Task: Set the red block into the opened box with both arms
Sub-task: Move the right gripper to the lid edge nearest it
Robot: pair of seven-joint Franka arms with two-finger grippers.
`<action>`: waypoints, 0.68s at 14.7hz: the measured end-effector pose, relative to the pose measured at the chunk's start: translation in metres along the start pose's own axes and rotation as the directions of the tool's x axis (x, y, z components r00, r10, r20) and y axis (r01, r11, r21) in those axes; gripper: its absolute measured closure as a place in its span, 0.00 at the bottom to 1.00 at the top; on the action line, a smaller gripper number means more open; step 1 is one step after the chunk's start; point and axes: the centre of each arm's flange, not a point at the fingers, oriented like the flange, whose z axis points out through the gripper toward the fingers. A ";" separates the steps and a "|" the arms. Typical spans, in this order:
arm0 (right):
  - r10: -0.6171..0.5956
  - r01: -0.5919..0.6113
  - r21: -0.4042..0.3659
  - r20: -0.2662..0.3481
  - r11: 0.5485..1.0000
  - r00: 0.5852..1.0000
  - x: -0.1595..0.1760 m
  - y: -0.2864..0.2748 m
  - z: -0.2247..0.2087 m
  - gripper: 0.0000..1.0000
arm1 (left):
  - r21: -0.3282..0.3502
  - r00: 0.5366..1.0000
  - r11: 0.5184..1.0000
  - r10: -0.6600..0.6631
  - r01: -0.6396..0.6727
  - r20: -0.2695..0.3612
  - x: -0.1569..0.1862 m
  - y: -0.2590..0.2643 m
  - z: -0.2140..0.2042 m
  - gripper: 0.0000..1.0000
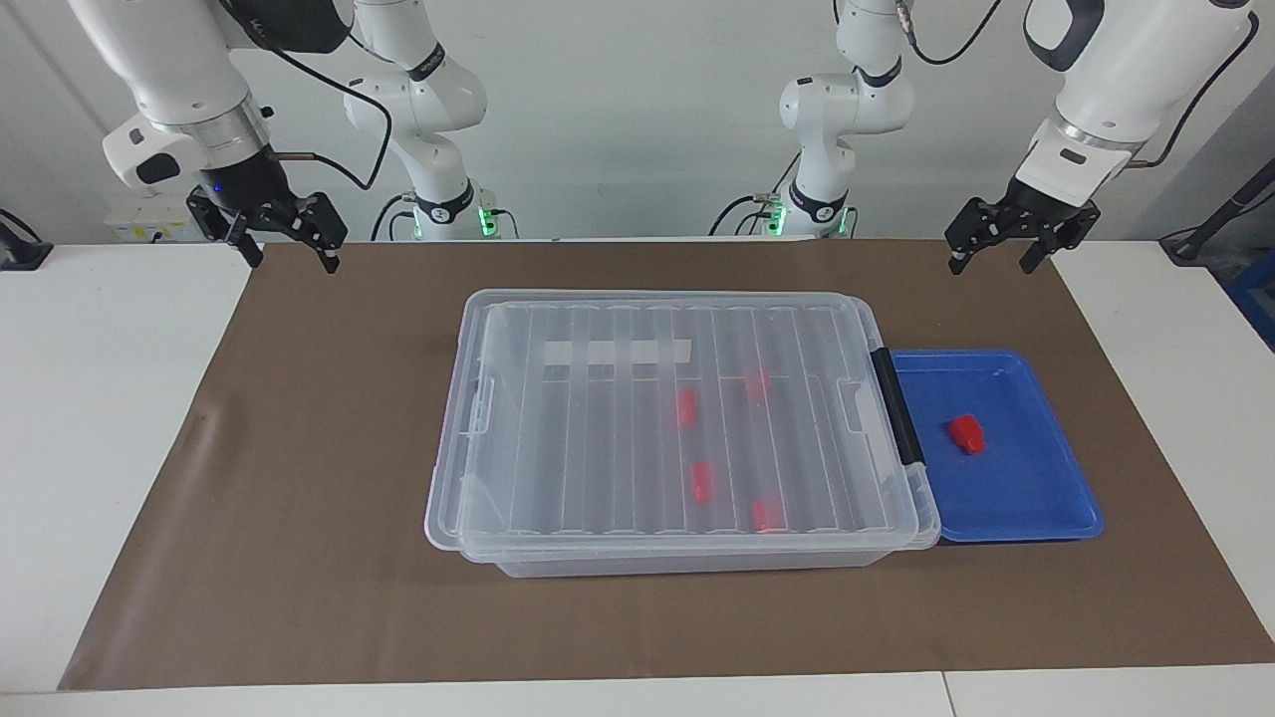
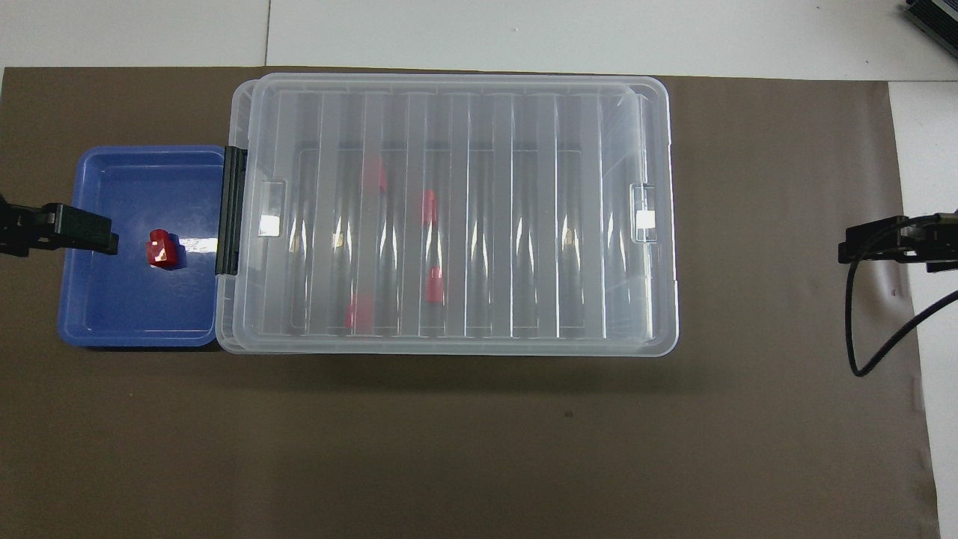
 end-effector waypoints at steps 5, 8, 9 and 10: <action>0.000 0.000 0.002 -0.012 1.000 1.000 0.001 0.000 0.000 0.00 | 0.000 1.000 1.000 0.000 0.000 -0.001 0.000 0.000 0.000 0.00; -0.005 0.006 0.008 -0.069 1.000 0.998 0.010 -0.005 0.005 0.00 | 0.000 1.000 1.000 0.000 0.000 -0.001 0.000 0.000 0.000 0.00; -0.011 0.012 0.015 -0.093 1.000 0.996 0.015 -0.009 0.012 0.00 | 0.000 1.000 1.000 0.000 0.000 -0.001 0.000 0.000 0.000 0.00; -0.018 0.022 0.034 -0.110 0.999 0.994 0.021 -0.019 0.023 0.00 | 0.000 1.000 1.000 0.000 0.000 -0.002 0.000 0.000 0.000 0.00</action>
